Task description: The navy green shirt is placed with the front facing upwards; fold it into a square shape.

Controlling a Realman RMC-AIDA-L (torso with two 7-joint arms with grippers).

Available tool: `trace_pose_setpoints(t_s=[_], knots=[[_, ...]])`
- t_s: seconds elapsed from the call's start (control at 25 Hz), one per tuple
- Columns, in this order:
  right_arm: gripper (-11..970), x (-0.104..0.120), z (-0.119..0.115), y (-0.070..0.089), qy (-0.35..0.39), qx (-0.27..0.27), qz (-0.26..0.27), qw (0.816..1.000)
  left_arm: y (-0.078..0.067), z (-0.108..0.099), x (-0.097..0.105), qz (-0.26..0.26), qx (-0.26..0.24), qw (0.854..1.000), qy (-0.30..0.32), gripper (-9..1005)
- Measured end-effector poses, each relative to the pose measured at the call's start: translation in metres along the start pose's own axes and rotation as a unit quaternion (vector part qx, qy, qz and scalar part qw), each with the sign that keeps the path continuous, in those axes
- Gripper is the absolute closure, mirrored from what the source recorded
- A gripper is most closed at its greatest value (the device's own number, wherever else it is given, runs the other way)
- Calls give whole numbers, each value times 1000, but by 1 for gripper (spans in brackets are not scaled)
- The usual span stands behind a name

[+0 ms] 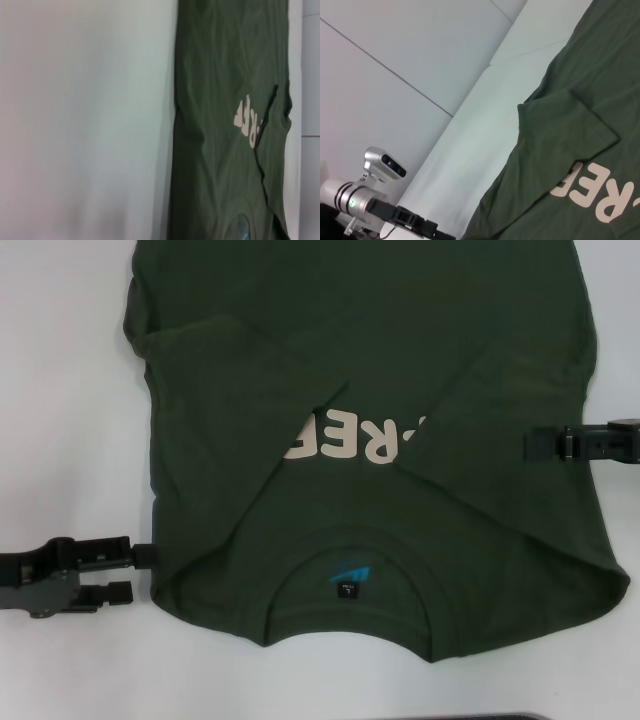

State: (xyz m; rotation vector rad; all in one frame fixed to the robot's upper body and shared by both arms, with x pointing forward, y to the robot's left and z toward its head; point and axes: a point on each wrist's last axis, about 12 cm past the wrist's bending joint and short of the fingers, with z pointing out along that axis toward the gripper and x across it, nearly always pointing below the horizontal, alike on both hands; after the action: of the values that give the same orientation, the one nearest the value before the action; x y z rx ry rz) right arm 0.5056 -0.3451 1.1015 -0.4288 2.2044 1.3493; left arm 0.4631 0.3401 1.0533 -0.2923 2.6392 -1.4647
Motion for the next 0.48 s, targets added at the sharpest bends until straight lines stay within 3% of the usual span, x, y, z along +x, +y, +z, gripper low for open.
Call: trace_pose_setpoints(t_s=[0.48], knots=[[109,0,-1,-1,-5,2,5,1000,1,7,1,-4,-2,1000,-3,143]])
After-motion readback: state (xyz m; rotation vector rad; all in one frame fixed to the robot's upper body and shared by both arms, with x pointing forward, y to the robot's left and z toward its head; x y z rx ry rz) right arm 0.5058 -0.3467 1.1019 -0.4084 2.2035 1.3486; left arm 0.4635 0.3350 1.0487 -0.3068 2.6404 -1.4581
